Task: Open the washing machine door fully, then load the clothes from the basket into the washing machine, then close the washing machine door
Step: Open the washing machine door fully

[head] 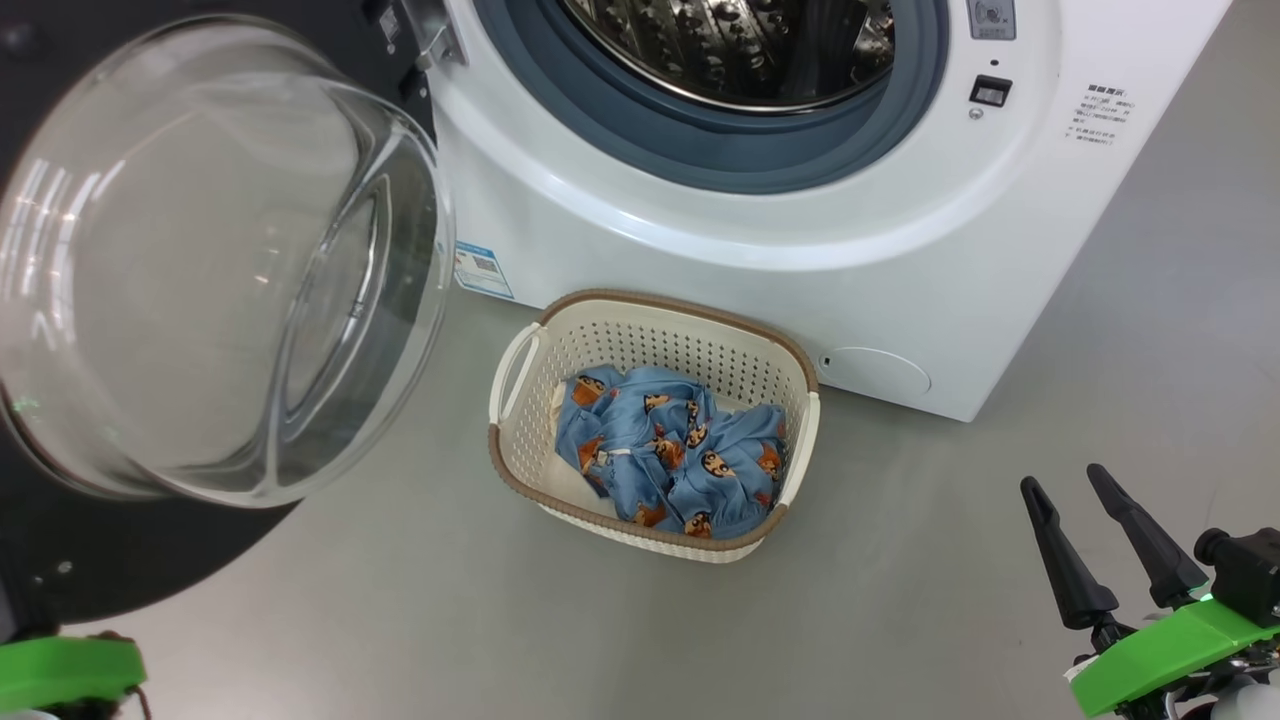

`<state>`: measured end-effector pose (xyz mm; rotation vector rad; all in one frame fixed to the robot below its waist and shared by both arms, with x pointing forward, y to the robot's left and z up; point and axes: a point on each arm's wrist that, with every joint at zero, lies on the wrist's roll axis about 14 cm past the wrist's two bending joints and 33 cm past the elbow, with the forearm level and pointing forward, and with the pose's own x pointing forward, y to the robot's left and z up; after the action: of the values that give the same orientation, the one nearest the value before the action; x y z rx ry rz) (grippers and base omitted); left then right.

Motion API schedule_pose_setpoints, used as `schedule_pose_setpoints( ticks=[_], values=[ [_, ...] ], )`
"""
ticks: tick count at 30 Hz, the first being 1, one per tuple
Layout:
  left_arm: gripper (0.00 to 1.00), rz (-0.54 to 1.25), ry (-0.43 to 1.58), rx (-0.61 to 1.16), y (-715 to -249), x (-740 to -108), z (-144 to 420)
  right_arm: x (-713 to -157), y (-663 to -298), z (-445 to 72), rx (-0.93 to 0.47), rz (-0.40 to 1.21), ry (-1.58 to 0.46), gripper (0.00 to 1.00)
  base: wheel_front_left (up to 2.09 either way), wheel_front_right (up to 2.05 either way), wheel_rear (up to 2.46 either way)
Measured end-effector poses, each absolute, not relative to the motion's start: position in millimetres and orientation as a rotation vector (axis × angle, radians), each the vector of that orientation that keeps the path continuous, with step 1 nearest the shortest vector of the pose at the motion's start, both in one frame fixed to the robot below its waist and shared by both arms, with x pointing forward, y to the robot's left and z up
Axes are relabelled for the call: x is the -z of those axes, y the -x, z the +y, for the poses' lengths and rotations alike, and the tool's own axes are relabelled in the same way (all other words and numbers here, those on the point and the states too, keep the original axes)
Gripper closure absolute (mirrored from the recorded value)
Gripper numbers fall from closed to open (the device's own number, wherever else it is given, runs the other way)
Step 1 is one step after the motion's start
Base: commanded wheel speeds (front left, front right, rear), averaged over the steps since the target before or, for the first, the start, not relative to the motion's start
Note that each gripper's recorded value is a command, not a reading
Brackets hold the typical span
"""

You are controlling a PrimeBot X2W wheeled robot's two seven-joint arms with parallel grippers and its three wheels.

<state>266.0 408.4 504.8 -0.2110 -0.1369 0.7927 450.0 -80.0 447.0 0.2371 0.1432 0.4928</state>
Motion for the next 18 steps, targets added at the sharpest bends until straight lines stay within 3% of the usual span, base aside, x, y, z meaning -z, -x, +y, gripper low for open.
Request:
schedule_pose_setpoints(
  ticks=[18],
  values=[
    [1.00, -0.065, 0.097, -0.848, -283, -505, 461, -434, -457, -83, -0.493, 0.167, -0.232, 0.00, 0.00, 0.00, 0.00]
  ],
)
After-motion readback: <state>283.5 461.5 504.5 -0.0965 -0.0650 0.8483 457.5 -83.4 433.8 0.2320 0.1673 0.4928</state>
